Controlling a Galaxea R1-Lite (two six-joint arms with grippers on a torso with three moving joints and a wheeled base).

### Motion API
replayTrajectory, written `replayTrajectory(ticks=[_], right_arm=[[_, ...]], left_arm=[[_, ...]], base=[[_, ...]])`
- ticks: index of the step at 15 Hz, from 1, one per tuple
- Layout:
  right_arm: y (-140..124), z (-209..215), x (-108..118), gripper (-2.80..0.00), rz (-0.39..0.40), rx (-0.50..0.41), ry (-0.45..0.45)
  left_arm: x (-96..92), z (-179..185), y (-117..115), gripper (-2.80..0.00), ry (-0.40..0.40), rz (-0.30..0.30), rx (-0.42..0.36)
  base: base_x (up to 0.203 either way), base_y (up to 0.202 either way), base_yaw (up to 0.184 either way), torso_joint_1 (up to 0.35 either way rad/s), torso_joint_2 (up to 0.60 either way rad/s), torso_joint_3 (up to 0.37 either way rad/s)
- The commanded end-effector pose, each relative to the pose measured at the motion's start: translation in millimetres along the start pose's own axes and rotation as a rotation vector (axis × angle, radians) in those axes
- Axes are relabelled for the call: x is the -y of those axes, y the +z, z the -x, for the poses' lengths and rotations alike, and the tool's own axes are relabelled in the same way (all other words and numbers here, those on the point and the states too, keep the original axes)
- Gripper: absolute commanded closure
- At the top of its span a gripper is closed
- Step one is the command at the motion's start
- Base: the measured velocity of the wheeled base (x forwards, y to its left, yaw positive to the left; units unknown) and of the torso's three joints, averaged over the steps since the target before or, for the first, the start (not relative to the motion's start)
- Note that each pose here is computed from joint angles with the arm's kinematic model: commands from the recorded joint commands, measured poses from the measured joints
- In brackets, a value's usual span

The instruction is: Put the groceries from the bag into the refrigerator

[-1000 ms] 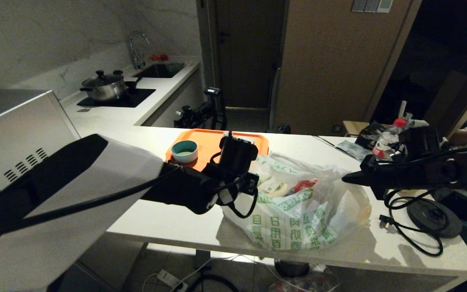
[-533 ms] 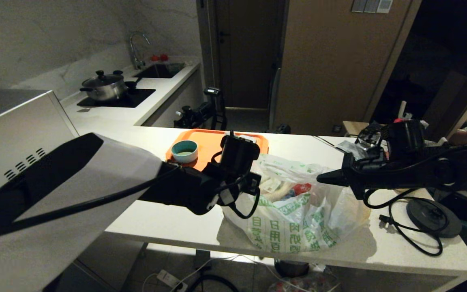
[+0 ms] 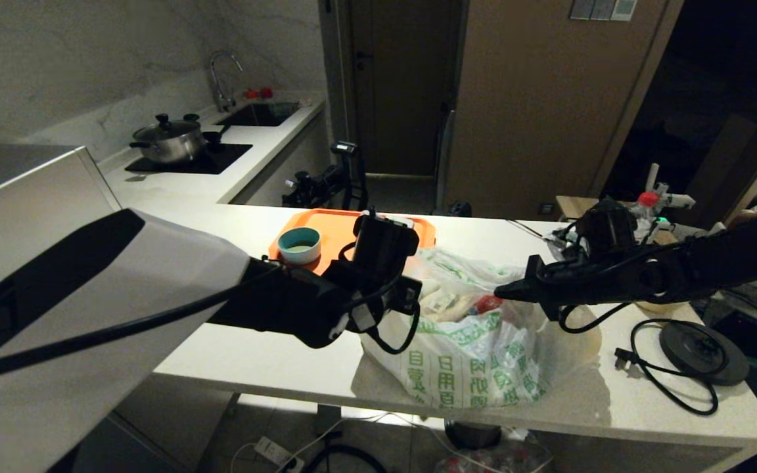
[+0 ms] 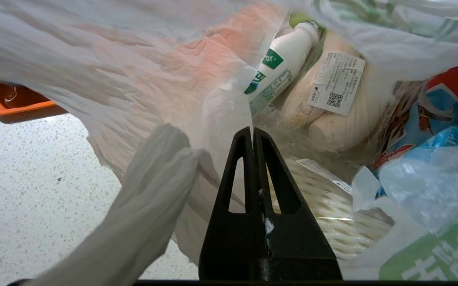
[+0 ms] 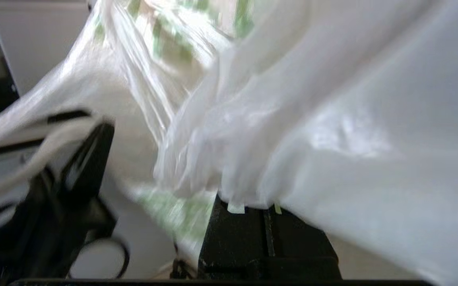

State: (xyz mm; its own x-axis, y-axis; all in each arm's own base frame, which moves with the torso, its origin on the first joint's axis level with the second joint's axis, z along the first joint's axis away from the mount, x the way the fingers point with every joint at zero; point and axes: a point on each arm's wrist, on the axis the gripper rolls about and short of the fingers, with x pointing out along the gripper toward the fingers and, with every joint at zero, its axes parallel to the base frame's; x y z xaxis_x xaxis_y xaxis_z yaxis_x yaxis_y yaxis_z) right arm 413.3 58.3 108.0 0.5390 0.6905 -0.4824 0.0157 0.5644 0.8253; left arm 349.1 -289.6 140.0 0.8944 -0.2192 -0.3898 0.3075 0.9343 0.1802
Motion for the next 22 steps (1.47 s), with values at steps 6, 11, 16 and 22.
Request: replayTrajectory(ticks=[6, 11, 16, 22], right_arm=[[44, 11, 22, 0.0, -0.024, 0.109, 0.0], [57, 34, 18, 0.0, -0.03, 0.16, -0.004], [11, 63, -53, 0.0, 0.066, 0.113, 0.067], [-10, 8, -46, 0.0, 0.062, -0.024, 0.053]], left_arm=[[0.1, 0, -1, 0.0, 0.003, 0.0, -0.001], [0.2, 0, -1, 0.0, 0.001, -0.001, -0.002], [-1.3, 3, -1, 0.0, 0.001, 0.0, -0.003], [-5.3, 11, 2, 0.0, 0.001, 0.013, 0.009]], base=[[0.0, 0.0, 0.0, 0.0, 0.0, 0.0], [0.0, 0.0, 0.0, 0.0, 0.0, 0.0], [0.0, 0.0, 0.0, 0.0, 0.0, 0.0], [0.0, 0.0, 0.0, 0.0, 0.0, 0.0]])
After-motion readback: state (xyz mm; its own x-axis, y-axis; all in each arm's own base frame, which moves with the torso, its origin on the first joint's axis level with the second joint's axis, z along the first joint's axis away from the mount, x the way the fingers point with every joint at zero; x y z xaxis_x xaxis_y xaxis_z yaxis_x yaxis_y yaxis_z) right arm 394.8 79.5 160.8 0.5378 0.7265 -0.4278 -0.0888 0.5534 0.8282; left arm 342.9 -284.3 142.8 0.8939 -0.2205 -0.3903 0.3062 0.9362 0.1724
